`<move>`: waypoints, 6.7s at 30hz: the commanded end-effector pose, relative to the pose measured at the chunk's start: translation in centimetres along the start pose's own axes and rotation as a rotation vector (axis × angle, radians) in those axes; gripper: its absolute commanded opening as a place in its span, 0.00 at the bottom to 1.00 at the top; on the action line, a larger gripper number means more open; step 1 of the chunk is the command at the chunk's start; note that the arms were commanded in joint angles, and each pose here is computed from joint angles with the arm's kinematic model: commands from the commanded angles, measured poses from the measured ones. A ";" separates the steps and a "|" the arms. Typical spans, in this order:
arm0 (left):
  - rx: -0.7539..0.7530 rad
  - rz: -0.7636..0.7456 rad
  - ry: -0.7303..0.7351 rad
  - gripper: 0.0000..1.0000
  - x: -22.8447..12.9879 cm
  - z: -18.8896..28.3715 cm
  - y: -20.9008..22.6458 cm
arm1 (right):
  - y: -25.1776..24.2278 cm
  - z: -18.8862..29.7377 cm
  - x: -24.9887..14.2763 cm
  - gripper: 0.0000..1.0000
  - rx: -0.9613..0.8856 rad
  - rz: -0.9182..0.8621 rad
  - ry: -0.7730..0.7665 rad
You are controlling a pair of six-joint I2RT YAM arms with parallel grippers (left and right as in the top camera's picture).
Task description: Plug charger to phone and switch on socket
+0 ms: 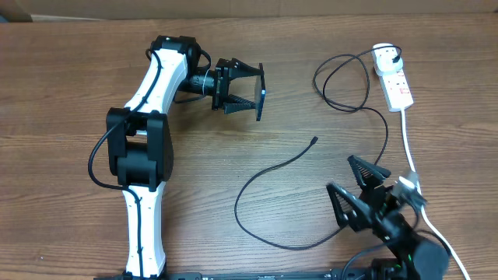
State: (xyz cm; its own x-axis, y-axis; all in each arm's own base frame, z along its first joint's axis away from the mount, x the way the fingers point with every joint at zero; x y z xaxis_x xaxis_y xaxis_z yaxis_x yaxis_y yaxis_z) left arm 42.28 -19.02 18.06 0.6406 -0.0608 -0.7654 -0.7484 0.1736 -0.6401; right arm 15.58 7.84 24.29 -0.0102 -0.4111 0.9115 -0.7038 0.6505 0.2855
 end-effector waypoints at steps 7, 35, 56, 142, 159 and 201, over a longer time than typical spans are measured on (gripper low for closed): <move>-0.023 -0.043 0.025 0.63 -0.5 -0.3 -0.8 | 4.2 -0.7 10.7 1.00 -0.100 0.154 -0.074; 0.063 0.025 0.004 0.63 -0.3 -2.0 0.2 | -1.6 -14.9 4.1 0.88 -0.618 -0.294 0.890; 0.108 0.148 0.028 0.63 -0.9 -4.3 0.7 | -1.2 -19.8 -2.5 0.74 -0.882 -0.153 0.785; 0.116 0.045 0.032 0.63 -0.8 -4.6 0.7 | -2.7 -20.6 -5.7 0.21 -0.925 -0.126 0.836; 0.116 0.044 0.032 0.64 -0.8 -4.6 0.7 | -2.8 -20.6 -5.6 0.12 -0.930 -0.120 0.832; -0.028 -0.765 -0.181 0.79 -11.7 6.6 -5.9 | -1.1 -21.8 0.1 0.04 -0.889 -0.151 0.709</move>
State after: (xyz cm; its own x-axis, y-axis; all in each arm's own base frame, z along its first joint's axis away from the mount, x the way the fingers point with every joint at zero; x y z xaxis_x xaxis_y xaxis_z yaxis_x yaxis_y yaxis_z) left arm 42.57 -13.23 25.45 0.9283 0.0028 -0.3718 -0.3707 0.0851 -0.9249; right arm 31.81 21.35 25.71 0.7135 -0.1806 0.6770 0.0958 0.9823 0.1611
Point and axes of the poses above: each gripper's point midway between its finger pads, its own z axis back along the fingers, its own y axis along the line the jaws close on, x = y × z, the point moved 5 cm from there along z, back along the fingers, and after that the axes turned 11 degrees about z, right-handed, at the moved point
